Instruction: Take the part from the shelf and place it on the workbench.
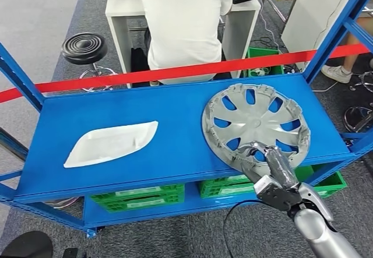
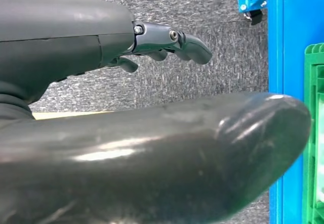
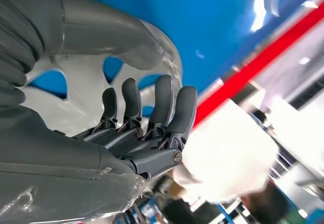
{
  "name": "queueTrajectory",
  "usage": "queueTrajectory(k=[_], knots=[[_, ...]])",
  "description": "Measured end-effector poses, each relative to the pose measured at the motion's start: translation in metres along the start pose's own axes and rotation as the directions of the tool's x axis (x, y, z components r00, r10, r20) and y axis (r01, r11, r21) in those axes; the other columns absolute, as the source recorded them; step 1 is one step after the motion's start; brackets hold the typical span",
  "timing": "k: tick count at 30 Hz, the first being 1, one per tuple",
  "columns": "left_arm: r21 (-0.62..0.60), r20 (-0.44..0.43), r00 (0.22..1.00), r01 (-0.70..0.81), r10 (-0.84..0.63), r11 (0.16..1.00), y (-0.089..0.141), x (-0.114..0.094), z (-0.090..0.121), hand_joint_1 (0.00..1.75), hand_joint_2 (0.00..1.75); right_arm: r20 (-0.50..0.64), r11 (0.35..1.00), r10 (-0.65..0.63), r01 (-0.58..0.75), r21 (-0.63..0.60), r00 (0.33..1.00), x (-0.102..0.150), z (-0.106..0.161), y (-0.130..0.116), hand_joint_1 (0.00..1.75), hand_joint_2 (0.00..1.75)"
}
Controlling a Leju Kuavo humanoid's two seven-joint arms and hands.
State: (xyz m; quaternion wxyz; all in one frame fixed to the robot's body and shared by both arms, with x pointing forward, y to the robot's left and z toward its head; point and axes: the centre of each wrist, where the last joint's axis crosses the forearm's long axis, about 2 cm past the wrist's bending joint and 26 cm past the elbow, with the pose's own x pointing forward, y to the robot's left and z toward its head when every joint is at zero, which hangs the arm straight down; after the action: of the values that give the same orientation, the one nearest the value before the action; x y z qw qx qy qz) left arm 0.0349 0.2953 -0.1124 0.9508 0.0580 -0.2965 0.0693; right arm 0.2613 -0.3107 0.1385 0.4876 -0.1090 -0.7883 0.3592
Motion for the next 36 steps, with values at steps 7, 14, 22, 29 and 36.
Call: queueTrajectory(k=[7, 14, 22, 29, 36], knots=[[-0.001, 0.003, 1.000, 0.005, -0.005, 1.000, 0.002, 0.001, -0.001, 0.00, 0.00, 0.016, 0.995, -0.094, 0.093, 0.043, 0.995, 0.010, 0.003, 0.002, 1.75, 1.75], [-0.018, 0.012, 1.000, 0.010, -0.010, 1.000, 0.000, 0.000, 0.000, 0.00, 1.31, -0.026, 0.990, -0.083, 0.085, 0.112, 0.996, 0.010, 0.011, 0.012, 0.44, 1.75], [-0.040, 0.027, 0.999, 0.018, -0.017, 0.999, -0.004, 0.002, -0.001, 0.00, 0.87, -0.044, 0.988, -0.023, 0.029, 0.152, 0.999, 0.009, 0.006, 0.018, 0.00, 1.75], [-0.053, 0.027, 0.999, 0.019, -0.017, 0.998, -0.005, 0.001, 0.000, 0.00, 0.00, -0.101, 0.984, 0.079, -0.061, 0.169, 0.992, 0.001, 0.004, 0.025, 0.00, 1.75], [-0.055, 0.025, 1.000, 0.018, -0.016, 0.998, -0.006, 0.001, 0.000, 0.00, 0.00, -0.131, 0.983, 0.123, -0.102, 0.155, 0.984, -0.005, 0.003, 0.026, 0.00, 1.75]])
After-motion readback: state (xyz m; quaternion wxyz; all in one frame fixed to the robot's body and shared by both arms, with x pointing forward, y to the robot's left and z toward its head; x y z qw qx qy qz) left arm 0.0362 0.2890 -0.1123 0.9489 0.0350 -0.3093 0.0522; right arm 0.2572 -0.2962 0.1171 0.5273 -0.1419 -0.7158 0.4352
